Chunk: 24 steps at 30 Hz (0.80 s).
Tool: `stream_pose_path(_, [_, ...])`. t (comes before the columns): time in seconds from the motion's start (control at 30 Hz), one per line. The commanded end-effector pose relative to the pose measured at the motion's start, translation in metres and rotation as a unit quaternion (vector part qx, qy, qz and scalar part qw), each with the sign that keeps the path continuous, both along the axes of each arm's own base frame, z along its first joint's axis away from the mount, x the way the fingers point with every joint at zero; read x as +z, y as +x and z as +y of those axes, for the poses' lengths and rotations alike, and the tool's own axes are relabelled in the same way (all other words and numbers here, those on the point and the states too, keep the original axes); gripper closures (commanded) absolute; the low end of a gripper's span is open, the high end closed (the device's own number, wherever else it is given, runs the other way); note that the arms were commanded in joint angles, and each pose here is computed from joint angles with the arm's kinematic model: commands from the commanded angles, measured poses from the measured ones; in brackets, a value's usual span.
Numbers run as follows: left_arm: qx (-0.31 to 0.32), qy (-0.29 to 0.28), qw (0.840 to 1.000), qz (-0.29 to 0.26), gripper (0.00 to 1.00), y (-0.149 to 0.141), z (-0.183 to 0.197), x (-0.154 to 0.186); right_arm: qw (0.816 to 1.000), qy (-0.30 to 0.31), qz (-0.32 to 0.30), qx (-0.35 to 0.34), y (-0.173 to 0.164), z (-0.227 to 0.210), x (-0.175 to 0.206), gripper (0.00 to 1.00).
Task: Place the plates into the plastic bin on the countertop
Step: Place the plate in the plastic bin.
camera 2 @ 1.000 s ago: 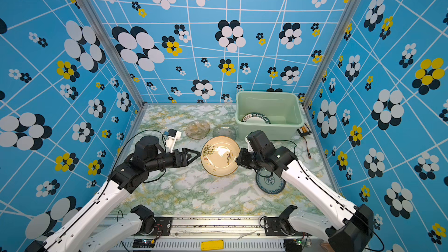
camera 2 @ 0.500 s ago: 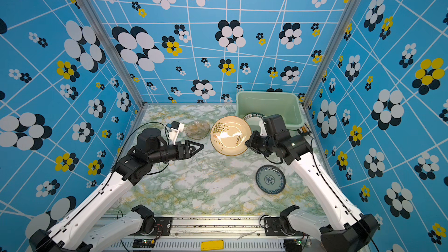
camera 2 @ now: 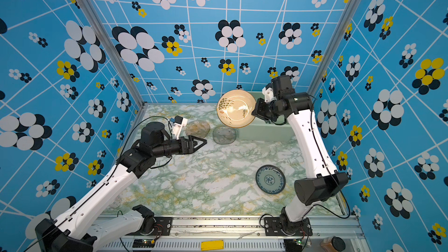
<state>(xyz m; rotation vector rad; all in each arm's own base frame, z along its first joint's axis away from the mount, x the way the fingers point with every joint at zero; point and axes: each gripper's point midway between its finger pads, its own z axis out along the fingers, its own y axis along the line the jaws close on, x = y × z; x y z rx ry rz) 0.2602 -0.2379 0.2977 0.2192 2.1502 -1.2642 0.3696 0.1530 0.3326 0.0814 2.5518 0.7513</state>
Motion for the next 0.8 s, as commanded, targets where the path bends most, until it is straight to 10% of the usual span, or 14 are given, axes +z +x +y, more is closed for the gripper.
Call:
stream_pose_path(0.0, [0.000,-0.009,0.997,-0.075,0.04,0.014,-0.001,0.030,0.997,0.035,-0.018,0.068,-0.025,0.016,0.026,1.00])
stream_pose_path(0.77, [0.006,-0.061,0.998,-0.032,0.25,0.045,-0.028,0.041,0.988,0.084,-0.022,0.129,-0.065,0.059,0.013,1.00])
